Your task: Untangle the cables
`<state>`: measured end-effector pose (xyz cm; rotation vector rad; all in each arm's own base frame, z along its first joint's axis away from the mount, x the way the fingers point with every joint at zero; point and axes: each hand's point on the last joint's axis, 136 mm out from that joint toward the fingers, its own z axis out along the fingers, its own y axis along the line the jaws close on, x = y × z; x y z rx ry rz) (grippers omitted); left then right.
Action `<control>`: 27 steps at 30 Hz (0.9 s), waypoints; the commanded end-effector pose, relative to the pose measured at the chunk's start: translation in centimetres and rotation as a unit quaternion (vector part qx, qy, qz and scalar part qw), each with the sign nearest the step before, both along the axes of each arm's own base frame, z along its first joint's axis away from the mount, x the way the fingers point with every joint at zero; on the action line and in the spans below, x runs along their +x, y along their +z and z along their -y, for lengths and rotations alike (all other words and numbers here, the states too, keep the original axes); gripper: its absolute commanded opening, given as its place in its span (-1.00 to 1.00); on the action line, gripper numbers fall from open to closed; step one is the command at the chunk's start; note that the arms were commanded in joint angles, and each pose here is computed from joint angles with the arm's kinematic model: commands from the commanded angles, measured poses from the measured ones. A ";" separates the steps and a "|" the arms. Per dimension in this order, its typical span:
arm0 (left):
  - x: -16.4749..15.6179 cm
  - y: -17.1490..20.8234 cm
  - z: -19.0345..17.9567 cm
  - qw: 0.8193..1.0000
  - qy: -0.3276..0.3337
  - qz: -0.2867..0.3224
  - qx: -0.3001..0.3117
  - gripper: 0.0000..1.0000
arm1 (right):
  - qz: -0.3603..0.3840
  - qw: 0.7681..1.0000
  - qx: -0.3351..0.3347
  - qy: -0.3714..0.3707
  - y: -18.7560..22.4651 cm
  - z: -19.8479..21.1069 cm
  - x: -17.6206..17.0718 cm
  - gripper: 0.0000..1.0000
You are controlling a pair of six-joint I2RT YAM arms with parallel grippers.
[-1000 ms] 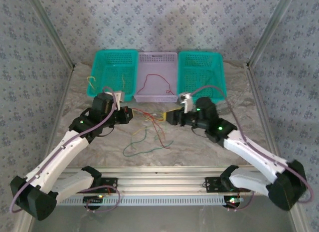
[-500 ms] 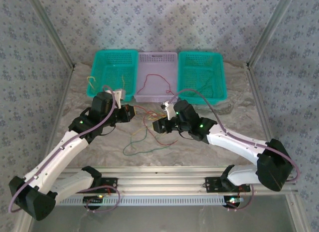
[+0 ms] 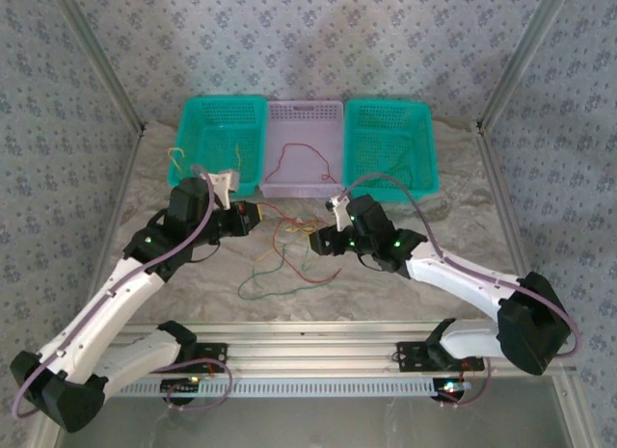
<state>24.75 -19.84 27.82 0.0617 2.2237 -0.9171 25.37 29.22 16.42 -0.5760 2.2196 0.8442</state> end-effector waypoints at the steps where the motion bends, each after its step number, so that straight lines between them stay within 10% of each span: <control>1: -0.7 4.5 1.1 0.997 -0.024 0.035 -0.057 -1.00 | 0.025 0.998 0.046 0.036 1.6 -2.1 -0.8 0.08; 27: -1.3 3.5 2.6 0.996 -0.034 0.009 -0.082 -1.00 | -0.033 0.971 0.237 -0.005 7.2 -4.4 0.7 0.06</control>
